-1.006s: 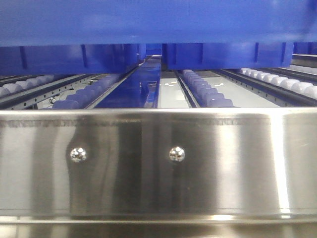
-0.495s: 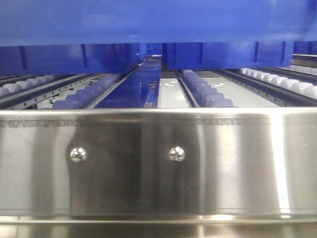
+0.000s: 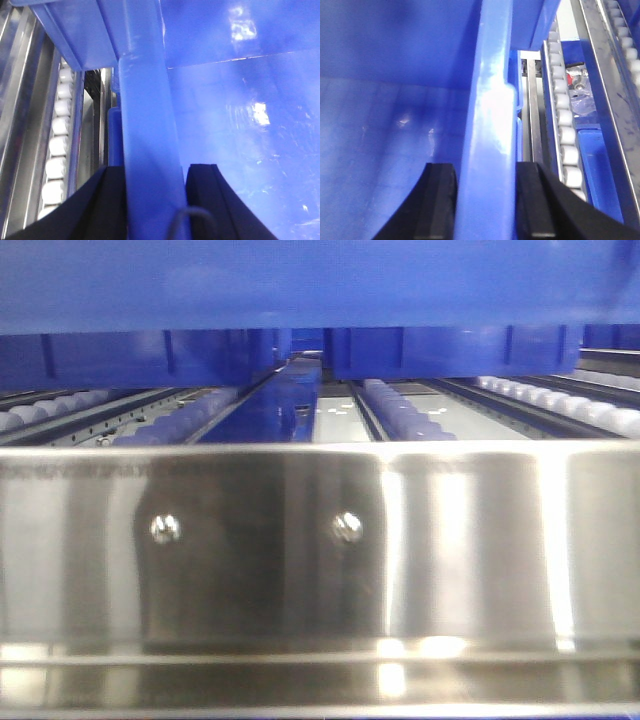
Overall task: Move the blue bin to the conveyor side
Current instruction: 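Hold the blue bin with both grippers while the base backs away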
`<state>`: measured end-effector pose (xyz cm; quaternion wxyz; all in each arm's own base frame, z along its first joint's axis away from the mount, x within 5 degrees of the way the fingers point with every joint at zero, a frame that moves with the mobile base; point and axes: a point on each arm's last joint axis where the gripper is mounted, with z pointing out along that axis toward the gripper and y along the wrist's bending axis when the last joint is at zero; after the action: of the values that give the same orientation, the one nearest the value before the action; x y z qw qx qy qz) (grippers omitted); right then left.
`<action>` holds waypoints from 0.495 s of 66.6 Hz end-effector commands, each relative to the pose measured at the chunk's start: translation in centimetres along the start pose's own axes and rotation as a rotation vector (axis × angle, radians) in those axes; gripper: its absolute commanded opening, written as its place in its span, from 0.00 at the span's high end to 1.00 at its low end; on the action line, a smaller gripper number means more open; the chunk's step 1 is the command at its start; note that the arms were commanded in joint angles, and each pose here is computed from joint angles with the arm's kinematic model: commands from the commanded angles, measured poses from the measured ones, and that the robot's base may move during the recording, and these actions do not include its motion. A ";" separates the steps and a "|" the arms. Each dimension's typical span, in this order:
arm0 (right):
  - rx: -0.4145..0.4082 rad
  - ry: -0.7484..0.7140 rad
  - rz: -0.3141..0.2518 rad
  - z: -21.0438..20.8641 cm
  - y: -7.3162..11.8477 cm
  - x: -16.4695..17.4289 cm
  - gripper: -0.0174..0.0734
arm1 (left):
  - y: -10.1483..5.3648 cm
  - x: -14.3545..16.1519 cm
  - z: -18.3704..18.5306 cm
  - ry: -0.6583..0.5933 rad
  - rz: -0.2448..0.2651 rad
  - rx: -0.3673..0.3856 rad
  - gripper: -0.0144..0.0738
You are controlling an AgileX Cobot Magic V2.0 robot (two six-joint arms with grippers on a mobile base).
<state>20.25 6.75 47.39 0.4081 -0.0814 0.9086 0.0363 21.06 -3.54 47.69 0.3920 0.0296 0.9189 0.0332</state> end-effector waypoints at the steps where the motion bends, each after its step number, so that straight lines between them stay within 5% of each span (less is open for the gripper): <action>1: -0.022 -0.131 -0.023 -1.0 0.1 -1.1 0.90 | -0.3 -0.9 -1.2 -0.115 0.000 0.045 0.86; 33: -0.022 -0.131 -0.023 -1.0 0.1 -1.1 0.90 | -0.3 -0.9 -1.2 -0.117 0.000 0.045 0.86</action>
<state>20.29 6.80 47.35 0.4069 -0.0816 0.9090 0.0382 21.03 -3.49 47.73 0.3915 0.0290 0.9191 0.0352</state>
